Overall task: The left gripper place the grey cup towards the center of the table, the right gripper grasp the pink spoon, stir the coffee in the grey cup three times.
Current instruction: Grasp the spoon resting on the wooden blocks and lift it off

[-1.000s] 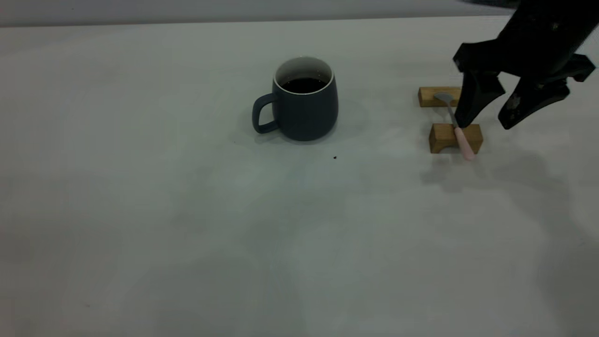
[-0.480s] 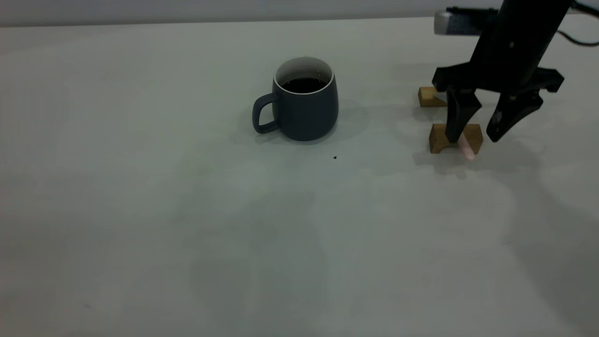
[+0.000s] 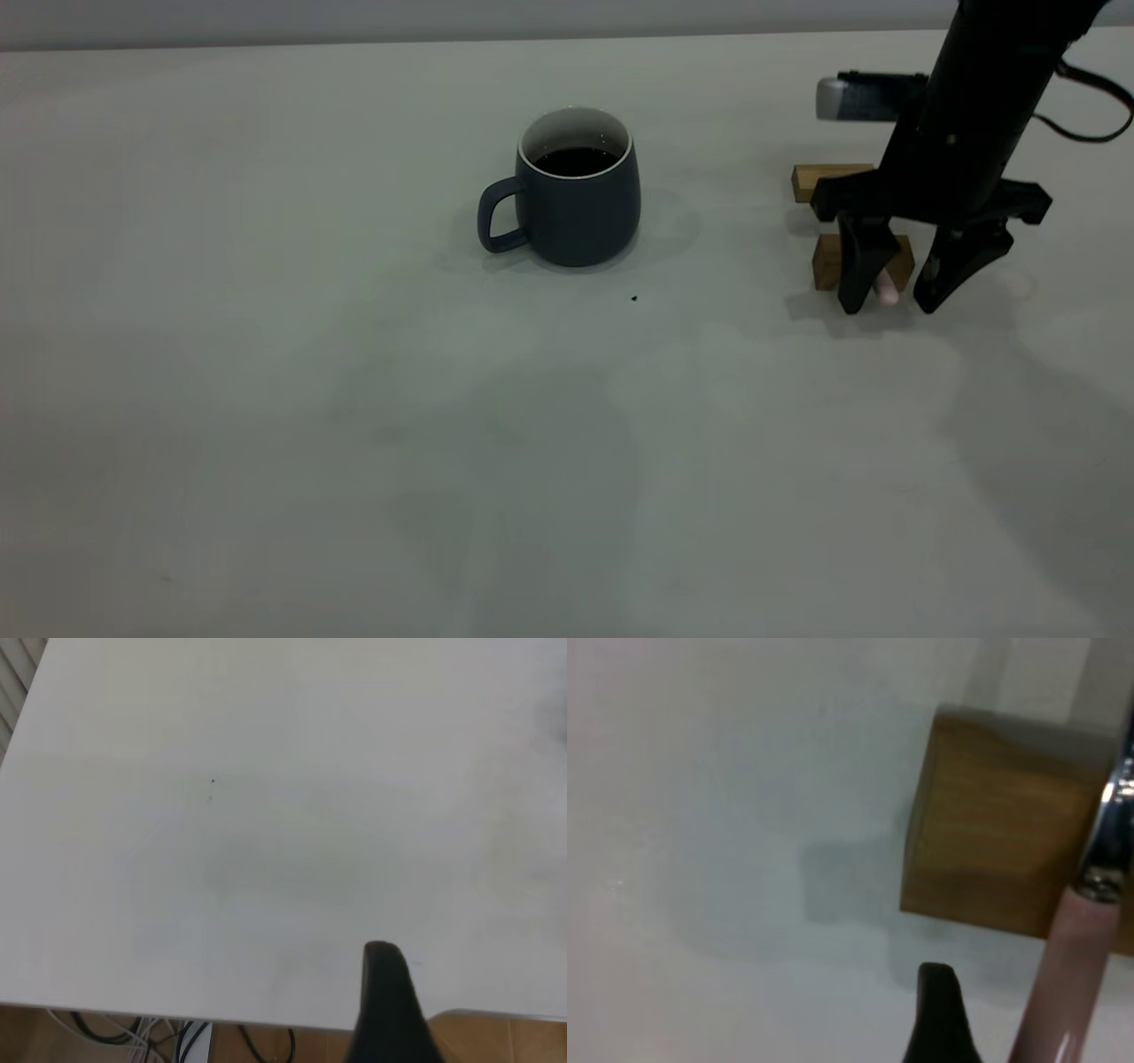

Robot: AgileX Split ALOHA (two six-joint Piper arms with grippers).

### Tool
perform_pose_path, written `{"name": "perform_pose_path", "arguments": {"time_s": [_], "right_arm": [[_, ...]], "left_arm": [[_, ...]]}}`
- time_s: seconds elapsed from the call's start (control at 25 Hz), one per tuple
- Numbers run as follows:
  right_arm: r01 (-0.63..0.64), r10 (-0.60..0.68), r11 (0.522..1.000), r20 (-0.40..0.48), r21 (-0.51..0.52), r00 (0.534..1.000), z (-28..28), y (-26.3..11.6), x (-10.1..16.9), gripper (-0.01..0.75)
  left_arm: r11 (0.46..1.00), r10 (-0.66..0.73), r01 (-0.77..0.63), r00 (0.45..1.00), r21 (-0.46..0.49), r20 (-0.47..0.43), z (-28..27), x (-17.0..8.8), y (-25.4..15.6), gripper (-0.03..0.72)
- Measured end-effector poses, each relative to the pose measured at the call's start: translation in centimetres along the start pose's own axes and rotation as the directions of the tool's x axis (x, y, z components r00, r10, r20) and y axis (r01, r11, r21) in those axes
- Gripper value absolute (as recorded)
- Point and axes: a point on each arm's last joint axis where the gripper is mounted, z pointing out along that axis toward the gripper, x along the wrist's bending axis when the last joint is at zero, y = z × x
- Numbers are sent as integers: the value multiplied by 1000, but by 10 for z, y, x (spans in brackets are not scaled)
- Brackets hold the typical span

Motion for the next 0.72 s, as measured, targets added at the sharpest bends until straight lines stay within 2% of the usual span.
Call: {"name": "perform_pose_path", "arguments": {"time_s": [0.08,0.16,0.28,0.36,0.4,0.6,0.72], "right_arm": [[-1,1,1000,1,-1,1000,3,0,-1,567],[-1,1,1000,2,-6,1000,3,0,-1,501],[-1,1,1000,3,-9,1000,3,1,-1,310],[-1,1,1000,2,2,1000,3,0,-1,138],[-3,3,1000,1,11,1000,1,-1,-1,108],[-5,6,999,-18,32,1000,-33,-1,0,112],[-48,47,999,-89,-8,995,-70,1,11,112]], "left_arm": [[1000,0,0,1000,0,0,0,0,0,567],[1000,0,0,1000,0,0,0,0,0,567],[1000,0,0,1000,0,0,0,0,0,567],[1000,0,0,1000,0,0,0,0,0,567],[1000,0,0,1000,0,0,0,0,0,567],[1000,0,0,1000,0,0,0,0,0,567],[1000,0,0,1000,1,0,0,0,0,567]]}}
